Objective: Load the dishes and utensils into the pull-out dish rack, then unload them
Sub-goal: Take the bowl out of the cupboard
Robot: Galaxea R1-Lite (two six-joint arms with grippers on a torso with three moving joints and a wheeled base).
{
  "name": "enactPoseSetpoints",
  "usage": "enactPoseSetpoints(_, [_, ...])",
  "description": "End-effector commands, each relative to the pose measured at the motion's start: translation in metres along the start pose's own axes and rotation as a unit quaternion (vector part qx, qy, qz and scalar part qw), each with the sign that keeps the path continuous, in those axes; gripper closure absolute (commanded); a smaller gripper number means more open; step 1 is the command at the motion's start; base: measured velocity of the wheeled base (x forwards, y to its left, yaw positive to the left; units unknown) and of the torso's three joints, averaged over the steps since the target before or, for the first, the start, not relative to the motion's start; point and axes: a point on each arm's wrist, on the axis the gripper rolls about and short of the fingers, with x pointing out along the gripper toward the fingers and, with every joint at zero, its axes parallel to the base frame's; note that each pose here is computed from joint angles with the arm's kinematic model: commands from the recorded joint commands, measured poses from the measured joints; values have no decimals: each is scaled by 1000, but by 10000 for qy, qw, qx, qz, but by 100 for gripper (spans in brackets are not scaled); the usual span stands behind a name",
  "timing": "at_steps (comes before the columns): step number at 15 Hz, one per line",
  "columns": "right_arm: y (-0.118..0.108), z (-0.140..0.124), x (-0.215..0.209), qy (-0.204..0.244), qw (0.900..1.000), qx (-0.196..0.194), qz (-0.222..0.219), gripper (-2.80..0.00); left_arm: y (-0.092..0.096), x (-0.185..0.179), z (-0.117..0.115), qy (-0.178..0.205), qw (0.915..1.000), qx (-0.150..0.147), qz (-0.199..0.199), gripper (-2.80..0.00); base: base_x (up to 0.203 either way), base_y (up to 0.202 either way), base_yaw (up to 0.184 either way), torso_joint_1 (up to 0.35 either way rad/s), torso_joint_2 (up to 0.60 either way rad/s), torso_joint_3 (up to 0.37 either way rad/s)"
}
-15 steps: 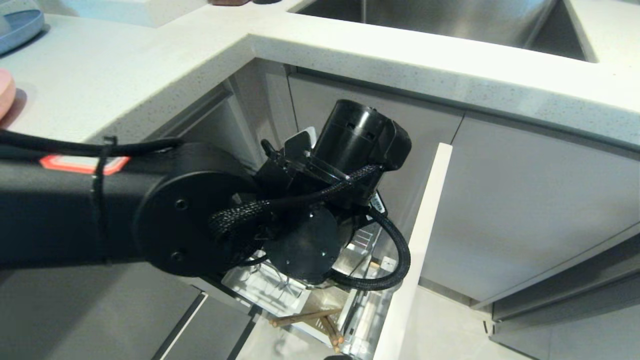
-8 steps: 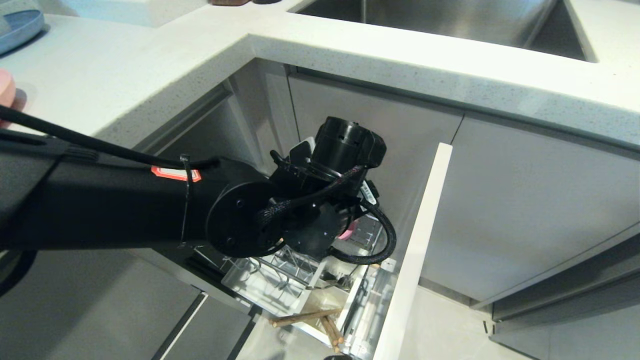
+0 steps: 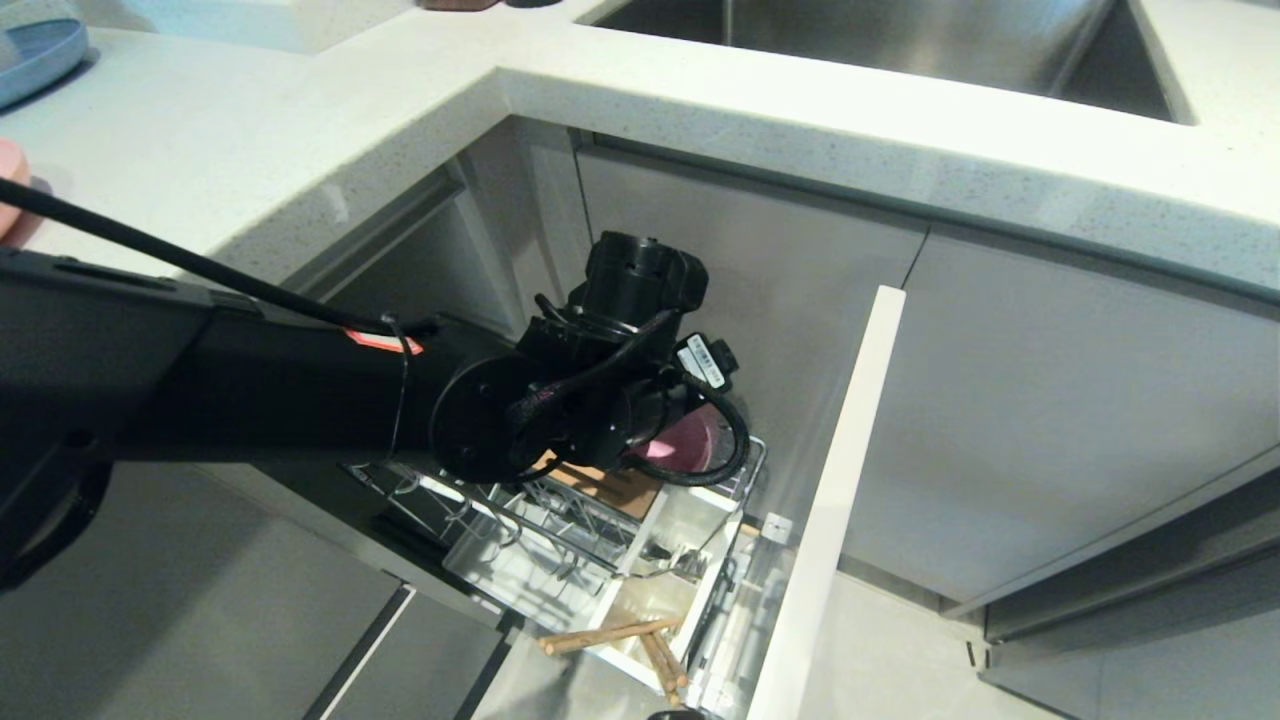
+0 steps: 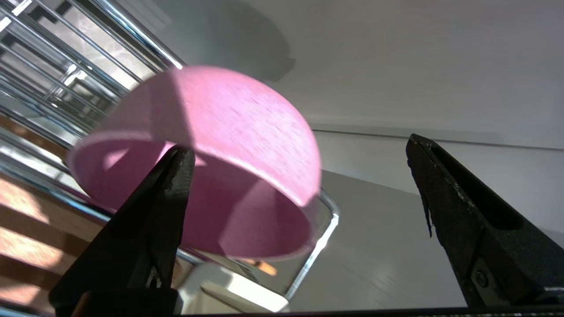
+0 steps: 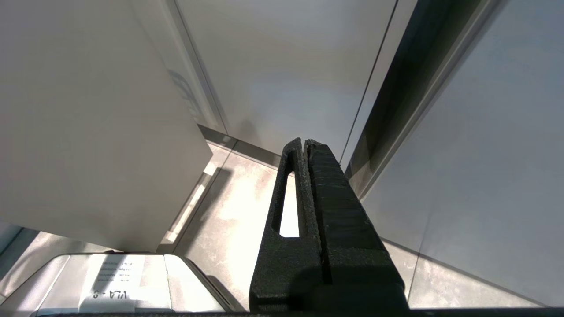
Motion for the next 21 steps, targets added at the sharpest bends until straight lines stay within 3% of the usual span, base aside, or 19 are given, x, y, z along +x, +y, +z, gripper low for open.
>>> enactPoseSetpoints(1, [0,0,0,8,10000,4,1,0,3,4,-1,25,10000,-9,51,-280,0,0,0,0,0,0])
enactPoseSetpoints(5, [0,0,0,5,10000,-2,-1,0,4,8,-5,82,9999,21,80,-280,0,0,0,0,0,0])
enactPoseSetpoints(6, [0,0,0,1,10000,3,0,0,5,8,-6,97,9999,31,95,0,0,0,0,0,0,0])
enactPoseSetpoints(18, [0,0,0,2,10000,-3,1,0,0,-7,-6,139,9999,43,-65,0,0,0,0,0,0,0])
enactPoseSetpoints(21, [0,0,0,6,10000,-4,3,0,-4,-24,3,39,9997,-19,-234,0,0,0,0,0,0,0])
